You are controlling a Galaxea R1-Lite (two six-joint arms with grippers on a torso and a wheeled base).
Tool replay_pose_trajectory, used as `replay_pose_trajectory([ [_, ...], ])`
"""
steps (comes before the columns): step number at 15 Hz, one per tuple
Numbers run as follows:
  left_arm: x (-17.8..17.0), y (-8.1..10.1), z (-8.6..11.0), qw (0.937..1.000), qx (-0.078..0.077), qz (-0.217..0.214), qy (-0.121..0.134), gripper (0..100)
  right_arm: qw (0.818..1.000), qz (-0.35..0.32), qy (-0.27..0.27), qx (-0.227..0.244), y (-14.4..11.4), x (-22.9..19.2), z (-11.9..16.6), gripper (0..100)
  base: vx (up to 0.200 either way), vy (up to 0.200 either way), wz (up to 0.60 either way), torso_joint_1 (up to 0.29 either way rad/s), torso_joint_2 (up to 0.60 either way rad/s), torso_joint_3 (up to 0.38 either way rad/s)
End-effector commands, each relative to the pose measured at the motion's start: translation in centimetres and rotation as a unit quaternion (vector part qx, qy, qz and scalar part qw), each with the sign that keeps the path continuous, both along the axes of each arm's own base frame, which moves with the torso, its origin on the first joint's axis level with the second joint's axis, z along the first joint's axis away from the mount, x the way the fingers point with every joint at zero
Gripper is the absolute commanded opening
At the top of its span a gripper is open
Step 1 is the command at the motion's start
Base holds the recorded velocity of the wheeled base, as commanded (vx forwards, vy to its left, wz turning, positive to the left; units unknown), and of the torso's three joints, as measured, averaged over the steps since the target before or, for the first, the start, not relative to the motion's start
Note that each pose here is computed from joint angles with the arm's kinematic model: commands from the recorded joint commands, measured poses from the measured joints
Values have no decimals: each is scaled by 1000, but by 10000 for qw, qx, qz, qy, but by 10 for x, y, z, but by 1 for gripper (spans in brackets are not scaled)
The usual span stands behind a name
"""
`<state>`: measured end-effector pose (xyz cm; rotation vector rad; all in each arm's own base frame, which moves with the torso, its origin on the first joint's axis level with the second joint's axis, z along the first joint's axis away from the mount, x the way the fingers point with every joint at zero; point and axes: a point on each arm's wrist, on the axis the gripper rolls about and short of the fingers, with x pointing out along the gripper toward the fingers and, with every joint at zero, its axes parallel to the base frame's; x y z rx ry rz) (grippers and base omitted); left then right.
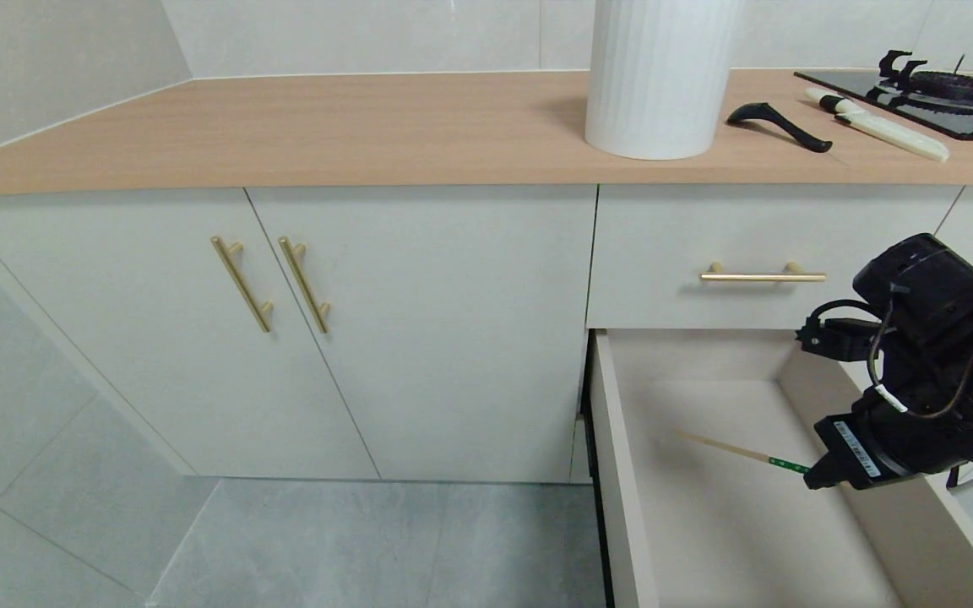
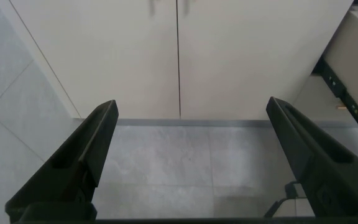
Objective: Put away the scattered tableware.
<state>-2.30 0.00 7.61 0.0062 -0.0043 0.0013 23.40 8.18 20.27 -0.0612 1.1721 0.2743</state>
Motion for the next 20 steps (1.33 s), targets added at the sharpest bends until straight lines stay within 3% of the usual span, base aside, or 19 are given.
replay_pose_trajectory([
  [1, 0, 0, 0, 10000, 0, 1, 6, 100, 10000, 5, -1, 7, 1, 2, -1, 0, 0, 0, 0, 0, 0, 0],
  [6, 0, 0, 0, 10000, 0, 1, 6, 100, 9981, -452, -372, 212, 15, 34, -24, 0, 0, 0, 0, 0, 0, 0],
  [12, 0, 0, 0, 10000, 0, 1, 6, 100, 9959, -736, -531, -36, 37, 63, -85, 0, 0, 0, 0, 0, 0, 0],
  [20, 0, 0, 0, 10000, 0, 1, 6, 100, 9978, -592, -175, -229, 47, 71, -129, 0, 0, 0, 0, 0, 0, 0],
])
